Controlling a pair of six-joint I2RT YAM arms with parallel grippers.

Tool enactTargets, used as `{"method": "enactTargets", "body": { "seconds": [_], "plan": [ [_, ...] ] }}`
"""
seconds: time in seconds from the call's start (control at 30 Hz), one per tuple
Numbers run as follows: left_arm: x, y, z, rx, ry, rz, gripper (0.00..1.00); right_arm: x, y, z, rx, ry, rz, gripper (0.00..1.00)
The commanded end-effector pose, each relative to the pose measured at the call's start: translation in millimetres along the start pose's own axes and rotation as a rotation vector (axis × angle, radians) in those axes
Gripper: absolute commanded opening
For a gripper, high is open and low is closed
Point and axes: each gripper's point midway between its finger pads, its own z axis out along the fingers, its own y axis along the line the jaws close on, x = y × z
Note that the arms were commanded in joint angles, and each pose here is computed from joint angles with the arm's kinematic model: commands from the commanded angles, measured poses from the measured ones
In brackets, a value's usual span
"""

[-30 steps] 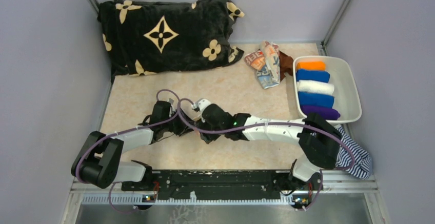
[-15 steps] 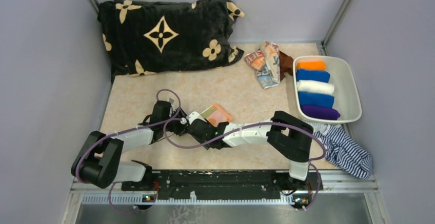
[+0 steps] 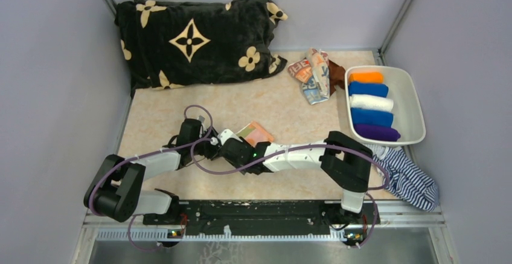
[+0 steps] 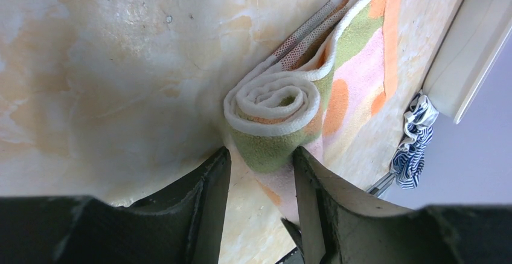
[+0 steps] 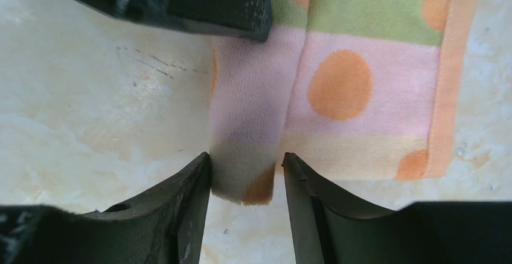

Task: Roll the towels
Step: Roll the towel at the center of the board.

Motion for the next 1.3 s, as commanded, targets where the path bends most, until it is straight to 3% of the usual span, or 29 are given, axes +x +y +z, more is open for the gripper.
{"method": "enactTargets", "body": {
  "seconds": [0.0,0.3,0.93,1.1,1.27],
  "plan": [
    [9,38,2,-0.147,0.008,-0.008,0.51,-62,-3,-37,-0.004,-0.178,0.023,0.48],
    [9,39,1,-0.151,0.007,-0.007,0.51,-60,8,-28,-0.029,-0.169,0.0,0.44],
    [10,37,2,-0.145,0.013,-0.007,0.51,-2,22,20,-0.024,-0.005,-0.06,0.37],
    [10,35,2,-0.138,0.015,-0.007,0.53,11,22,30,-0.008,0.028,-0.069,0.3],
    [9,26,-7,-0.108,0.004,0.0,0.6,18,24,33,-0.089,0.041,-0.009,0.05]
  ]
}}
